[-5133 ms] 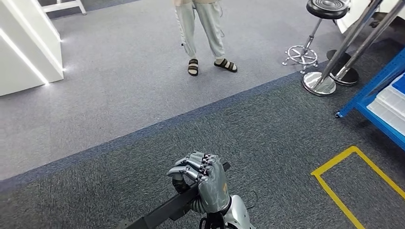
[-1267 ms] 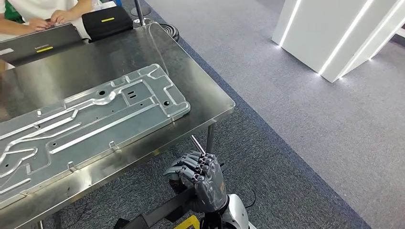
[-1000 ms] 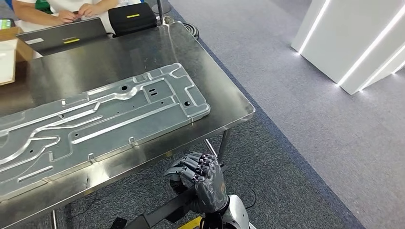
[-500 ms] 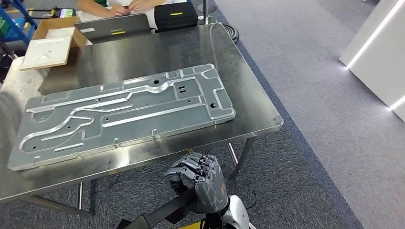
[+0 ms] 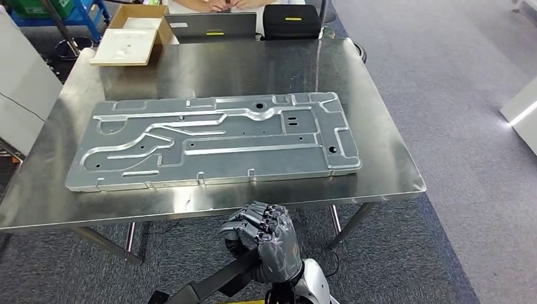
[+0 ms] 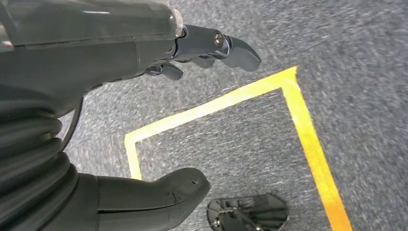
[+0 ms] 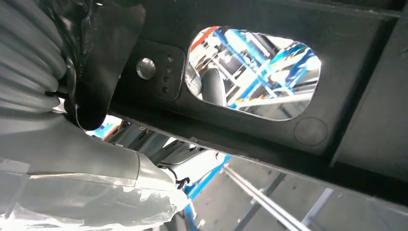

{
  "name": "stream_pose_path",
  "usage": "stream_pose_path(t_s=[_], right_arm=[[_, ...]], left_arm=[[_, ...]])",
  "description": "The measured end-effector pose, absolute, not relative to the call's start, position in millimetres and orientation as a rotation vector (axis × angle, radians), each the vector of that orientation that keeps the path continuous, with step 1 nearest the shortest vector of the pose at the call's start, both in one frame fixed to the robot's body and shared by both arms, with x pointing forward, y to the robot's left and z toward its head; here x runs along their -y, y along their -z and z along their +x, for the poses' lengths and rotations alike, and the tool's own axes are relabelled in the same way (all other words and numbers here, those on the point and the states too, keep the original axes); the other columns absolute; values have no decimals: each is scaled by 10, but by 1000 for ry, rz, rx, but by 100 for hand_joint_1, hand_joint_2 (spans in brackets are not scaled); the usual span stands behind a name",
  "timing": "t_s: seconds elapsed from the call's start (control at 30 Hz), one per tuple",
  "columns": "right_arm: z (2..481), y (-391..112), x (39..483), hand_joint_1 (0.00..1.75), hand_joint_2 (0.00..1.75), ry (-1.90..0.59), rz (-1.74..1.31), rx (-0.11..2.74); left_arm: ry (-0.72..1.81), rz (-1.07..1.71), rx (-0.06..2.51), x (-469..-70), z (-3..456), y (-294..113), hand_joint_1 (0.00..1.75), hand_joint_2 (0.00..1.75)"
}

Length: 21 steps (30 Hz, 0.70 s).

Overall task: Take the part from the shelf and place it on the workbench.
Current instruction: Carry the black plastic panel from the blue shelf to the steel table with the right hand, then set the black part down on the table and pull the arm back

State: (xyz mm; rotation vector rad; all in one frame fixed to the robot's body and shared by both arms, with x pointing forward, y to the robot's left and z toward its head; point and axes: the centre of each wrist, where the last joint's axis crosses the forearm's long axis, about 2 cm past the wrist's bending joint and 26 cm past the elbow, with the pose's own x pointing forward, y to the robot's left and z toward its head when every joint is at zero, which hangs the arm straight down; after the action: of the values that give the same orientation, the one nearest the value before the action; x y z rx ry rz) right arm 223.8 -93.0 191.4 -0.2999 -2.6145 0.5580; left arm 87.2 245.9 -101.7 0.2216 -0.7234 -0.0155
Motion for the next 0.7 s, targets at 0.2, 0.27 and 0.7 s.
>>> stream_pose_path(t_s=[0.2, 0.27, 0.7], right_arm=[[2239, -1915, 930, 175, 175, -557, -299, 2615], [2238, -1917, 928, 175, 175, -556, -299, 2615], [2242, -1905, 918, 175, 175, -541, -291, 2597]], left_arm=[[16, 218, 723, -2447, 871, 1016, 0, 175], [16, 219, 722, -2449, 866, 1017, 0, 175], [0, 191, 732, -2467, 885, 1017, 0, 175]])
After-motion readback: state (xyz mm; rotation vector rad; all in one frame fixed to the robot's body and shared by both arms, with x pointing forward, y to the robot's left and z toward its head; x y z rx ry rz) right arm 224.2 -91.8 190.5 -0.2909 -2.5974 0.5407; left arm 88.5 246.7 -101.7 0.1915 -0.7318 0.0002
